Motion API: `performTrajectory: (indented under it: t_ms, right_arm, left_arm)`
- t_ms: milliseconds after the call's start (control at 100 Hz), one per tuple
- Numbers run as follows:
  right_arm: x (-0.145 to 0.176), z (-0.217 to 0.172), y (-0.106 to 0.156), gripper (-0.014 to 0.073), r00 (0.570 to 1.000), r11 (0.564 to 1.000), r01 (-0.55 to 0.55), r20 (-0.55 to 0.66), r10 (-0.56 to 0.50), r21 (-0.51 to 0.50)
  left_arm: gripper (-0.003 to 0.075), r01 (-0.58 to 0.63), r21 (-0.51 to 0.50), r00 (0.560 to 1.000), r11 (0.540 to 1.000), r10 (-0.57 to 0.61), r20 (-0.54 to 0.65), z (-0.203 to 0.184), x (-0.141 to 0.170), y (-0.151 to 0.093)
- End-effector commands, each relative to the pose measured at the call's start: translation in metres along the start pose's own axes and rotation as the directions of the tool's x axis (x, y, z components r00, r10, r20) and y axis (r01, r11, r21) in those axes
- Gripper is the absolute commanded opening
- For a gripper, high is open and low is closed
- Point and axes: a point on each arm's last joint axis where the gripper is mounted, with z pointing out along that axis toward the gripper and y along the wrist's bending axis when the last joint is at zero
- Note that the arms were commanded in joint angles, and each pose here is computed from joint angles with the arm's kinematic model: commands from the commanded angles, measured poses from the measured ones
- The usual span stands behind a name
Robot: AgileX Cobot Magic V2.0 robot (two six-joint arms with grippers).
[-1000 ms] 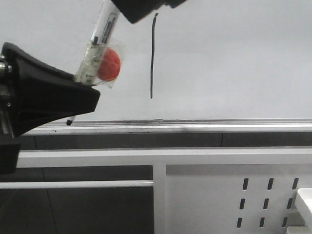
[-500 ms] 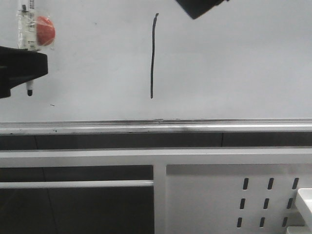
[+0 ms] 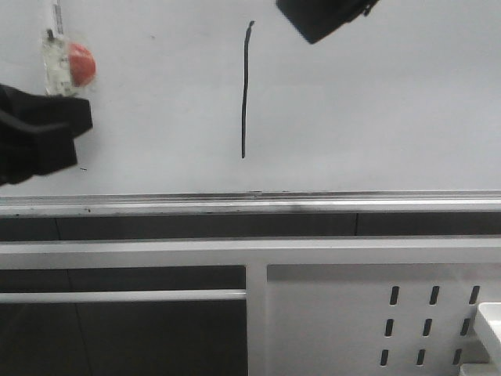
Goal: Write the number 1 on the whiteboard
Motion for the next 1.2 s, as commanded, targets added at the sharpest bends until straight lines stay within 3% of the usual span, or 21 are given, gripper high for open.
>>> performTrajectory:
  t_ms: [0,130,1190]
  right_arm:
    - [-0.011,-0.012,-0.003,-0.0069,0.995,1.0,0.001,0.102,-0.004,0.031]
    - [-0.011,-0.012,-0.003,-0.0069,0.995,0.999,0.003,0.101,-0.006,0.033]
    - [-0.013,-0.012,-0.004,-0.0069,0.993,0.999,0.003,0.119,-0.008,0.039]
  left_arm:
    - [-0.002,0.043,-0.019,0.976,0.999,-0.038,0.213,0.004,-0.016,-0.001]
    - [-0.002,0.12,-0.029,0.978,0.992,-0.113,0.177,0.009,-0.006,0.0]
    - [-0.002,0.115,-0.073,0.975,0.991,-0.098,0.198,0.025,-0.009,-0.002]
